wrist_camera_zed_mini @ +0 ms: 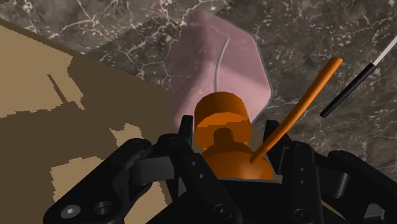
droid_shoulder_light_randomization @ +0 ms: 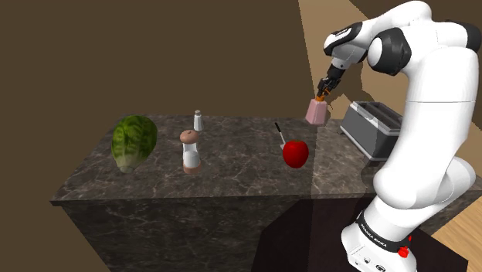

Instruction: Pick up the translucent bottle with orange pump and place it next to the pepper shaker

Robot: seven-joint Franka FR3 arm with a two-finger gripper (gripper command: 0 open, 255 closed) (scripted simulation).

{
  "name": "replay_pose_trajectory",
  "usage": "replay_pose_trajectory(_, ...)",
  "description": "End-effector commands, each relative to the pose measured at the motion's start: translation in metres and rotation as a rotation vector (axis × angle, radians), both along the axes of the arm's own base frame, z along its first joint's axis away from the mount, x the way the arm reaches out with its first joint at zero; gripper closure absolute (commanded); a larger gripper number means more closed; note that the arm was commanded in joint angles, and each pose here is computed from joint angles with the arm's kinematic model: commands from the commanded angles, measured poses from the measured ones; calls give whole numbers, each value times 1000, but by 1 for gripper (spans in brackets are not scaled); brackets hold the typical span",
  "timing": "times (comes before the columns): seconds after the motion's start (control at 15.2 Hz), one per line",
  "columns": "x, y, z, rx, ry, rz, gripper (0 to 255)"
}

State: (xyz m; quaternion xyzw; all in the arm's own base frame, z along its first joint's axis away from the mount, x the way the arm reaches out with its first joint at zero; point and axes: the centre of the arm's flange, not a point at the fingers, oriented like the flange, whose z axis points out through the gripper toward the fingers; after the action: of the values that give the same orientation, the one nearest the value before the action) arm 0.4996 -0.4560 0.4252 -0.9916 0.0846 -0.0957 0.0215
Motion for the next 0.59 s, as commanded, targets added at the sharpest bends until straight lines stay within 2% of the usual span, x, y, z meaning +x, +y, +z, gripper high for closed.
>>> replay_pose_trajectory(0.0,1,-1,11,0,0,0,255)
replay_pose_trajectory(0.53,1,-1,54,0,0,0,255)
